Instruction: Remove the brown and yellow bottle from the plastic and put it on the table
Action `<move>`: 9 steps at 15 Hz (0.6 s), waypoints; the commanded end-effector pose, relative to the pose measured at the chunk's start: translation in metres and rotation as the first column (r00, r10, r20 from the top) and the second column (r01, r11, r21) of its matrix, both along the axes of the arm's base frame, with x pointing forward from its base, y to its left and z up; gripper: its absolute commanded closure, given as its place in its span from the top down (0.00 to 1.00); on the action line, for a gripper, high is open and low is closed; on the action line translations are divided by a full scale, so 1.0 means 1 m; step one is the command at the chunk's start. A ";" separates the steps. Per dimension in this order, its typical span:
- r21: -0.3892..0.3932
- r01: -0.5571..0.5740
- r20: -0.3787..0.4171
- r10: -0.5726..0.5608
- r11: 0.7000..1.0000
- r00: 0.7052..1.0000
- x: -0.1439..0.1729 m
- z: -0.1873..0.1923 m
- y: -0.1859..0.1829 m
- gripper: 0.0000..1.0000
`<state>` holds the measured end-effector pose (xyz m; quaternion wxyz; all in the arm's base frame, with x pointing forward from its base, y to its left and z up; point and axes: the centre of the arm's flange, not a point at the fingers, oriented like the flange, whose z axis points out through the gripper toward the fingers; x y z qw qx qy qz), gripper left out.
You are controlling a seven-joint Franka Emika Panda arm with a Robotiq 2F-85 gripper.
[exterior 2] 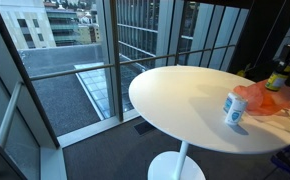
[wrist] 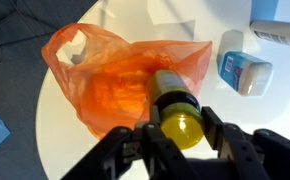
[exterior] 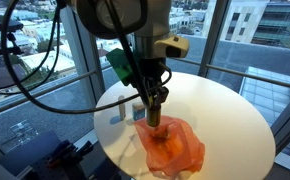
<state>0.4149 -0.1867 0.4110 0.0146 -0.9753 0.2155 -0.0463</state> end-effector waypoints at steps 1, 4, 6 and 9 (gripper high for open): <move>-0.008 -0.046 0.049 0.046 0.999 0.998 0.005 0.022 0.020 0.20; -0.006 -0.075 0.066 0.076 0.997 0.995 0.020 0.027 0.034 0.20; -0.008 -0.089 0.071 0.089 0.996 0.993 0.029 0.024 0.042 0.20; -0.016 -0.108 0.082 0.109 0.994 0.991 0.042 0.013 0.049 0.20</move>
